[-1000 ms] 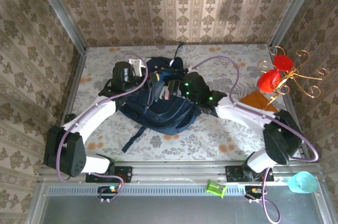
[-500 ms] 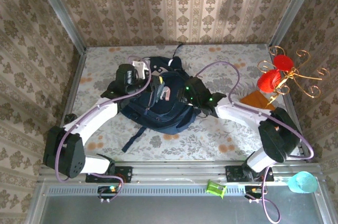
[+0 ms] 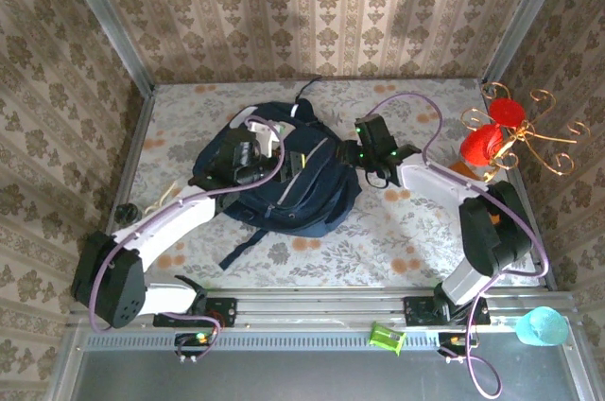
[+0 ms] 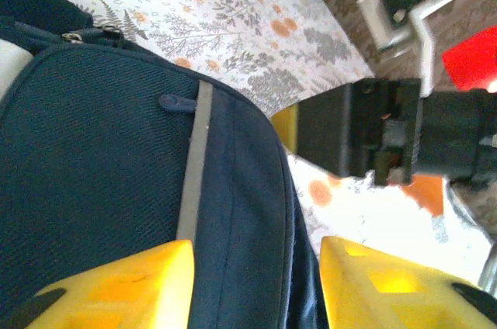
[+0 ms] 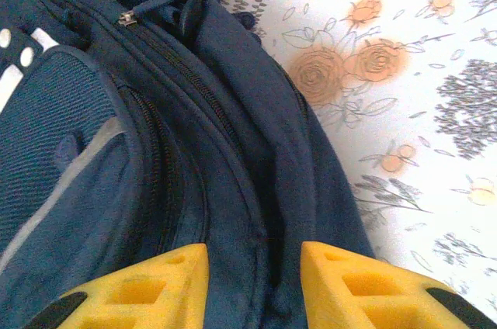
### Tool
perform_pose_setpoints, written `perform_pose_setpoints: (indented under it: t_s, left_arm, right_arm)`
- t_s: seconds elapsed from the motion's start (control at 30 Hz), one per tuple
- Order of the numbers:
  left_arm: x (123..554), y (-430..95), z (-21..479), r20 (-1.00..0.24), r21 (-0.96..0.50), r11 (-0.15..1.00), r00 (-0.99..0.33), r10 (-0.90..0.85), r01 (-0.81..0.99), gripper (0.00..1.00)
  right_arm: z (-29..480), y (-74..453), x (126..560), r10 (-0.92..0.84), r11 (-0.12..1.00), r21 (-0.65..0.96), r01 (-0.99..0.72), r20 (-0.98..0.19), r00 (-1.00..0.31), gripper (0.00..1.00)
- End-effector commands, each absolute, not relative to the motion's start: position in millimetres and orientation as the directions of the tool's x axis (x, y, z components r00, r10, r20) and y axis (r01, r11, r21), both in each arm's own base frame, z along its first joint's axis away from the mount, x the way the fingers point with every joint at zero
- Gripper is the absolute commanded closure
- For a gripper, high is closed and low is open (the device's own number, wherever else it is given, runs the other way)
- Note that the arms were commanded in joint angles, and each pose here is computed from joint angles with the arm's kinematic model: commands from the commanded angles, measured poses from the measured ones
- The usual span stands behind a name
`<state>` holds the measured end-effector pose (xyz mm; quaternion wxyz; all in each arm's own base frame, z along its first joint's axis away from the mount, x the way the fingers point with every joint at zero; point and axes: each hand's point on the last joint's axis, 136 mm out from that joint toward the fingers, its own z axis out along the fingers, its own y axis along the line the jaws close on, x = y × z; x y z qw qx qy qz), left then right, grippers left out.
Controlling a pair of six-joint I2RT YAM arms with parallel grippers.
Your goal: Pack the student bag
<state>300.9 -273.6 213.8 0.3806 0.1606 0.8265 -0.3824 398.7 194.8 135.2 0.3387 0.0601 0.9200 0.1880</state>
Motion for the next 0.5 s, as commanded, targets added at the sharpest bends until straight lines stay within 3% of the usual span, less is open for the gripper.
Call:
perform_pose_setpoints:
  t_s: [0.0, 0.07, 0.2, 0.3, 0.47]
  left_arm:
    - [290.5, -242.0, 221.1, -0.804, -0.416, 0.717, -0.594, -0.002, 0.560, 0.36]
    - [287.3, -216.4, 207.6, -0.795, -0.420, 0.762, -0.605, -0.046, 0.494, 0.28]
    - [291.1, -163.7, 162.6, -0.661, -0.527, 0.814, -0.720, -0.211, 0.245, 0.30]
    - [290.0, -164.3, 145.4, -0.579, -0.590, 0.782, -0.781, -0.236, 0.201, 0.32]
    - [298.5, -175.2, 135.2, -0.529, -0.614, 0.764, -0.822, -0.209, 0.201, 0.33]
  right_arm:
    - [155.0, 192.9, 368.9, 0.172, 0.923, 0.374, -0.095, -0.620, -0.766, 0.60]
    - [157.1, 202.1, 351.9, 0.151, 0.910, 0.391, -0.135, -0.618, -0.772, 0.59]
    - [157.5, 254.4, 318.7, 0.075, 0.839, 0.466, -0.281, -0.610, -0.788, 0.58]
    - [161.9, 298.1, 298.3, 0.018, 0.756, 0.530, -0.384, -0.604, -0.797, 0.58]
    - [133.2, 321.8, 298.0, 0.024, 0.741, 0.574, -0.348, -0.540, -0.841, 0.64]
